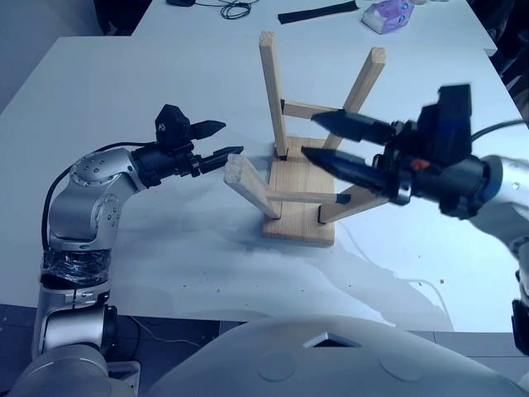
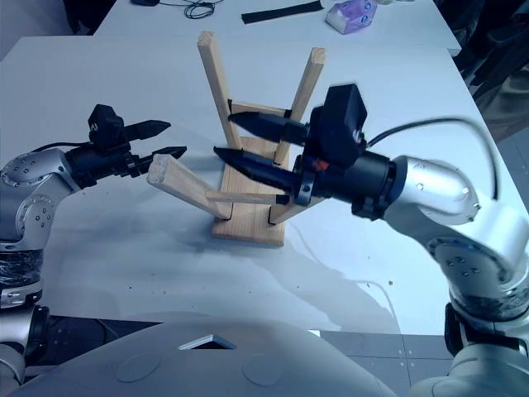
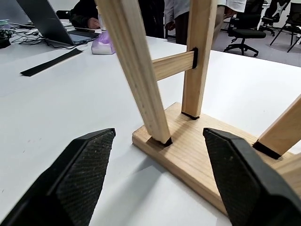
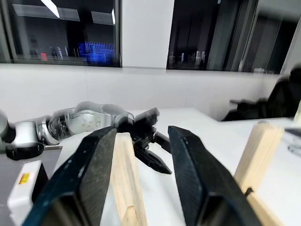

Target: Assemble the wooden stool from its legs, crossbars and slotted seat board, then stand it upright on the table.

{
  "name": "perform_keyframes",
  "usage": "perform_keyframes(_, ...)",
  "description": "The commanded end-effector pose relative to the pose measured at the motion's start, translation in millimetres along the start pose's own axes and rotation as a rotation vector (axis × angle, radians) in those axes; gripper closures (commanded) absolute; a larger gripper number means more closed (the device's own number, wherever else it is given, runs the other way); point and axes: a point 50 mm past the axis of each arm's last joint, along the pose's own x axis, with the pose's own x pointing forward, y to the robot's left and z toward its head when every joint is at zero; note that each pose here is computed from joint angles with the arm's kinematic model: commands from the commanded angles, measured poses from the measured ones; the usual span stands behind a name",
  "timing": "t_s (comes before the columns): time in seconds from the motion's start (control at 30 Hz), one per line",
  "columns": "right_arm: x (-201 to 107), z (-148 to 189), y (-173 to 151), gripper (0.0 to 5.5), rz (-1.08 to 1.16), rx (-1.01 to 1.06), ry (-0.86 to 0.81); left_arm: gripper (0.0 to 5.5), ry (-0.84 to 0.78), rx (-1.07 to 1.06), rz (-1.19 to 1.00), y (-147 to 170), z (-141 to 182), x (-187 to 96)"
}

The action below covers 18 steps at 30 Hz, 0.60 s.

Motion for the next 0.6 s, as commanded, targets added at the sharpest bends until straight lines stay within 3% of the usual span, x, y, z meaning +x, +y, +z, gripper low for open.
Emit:
perform_keyframes(0.03,3,-20,-1,3.46,-0.007,0.053,0.051,2.02,0.035,0.050,-0.051,-8,2,7)
perform_keyframes(0.4,-5,39,-31,3.46,-0.153,0.107,-0.306,2.02,0.042,0.085,0.065,0,4,-4)
perform_keyframes(0.53,-26,40,-45,3.46,-0.394,0.102,-0.309,2.02,0.027,0.105,0.245,-1,8,-14)
perform_keyframes(0.6,-43,34,-46,3.46,-0.507,0.089,-0.263,2.02,0.035,0.055,0.281,-17,2,-20)
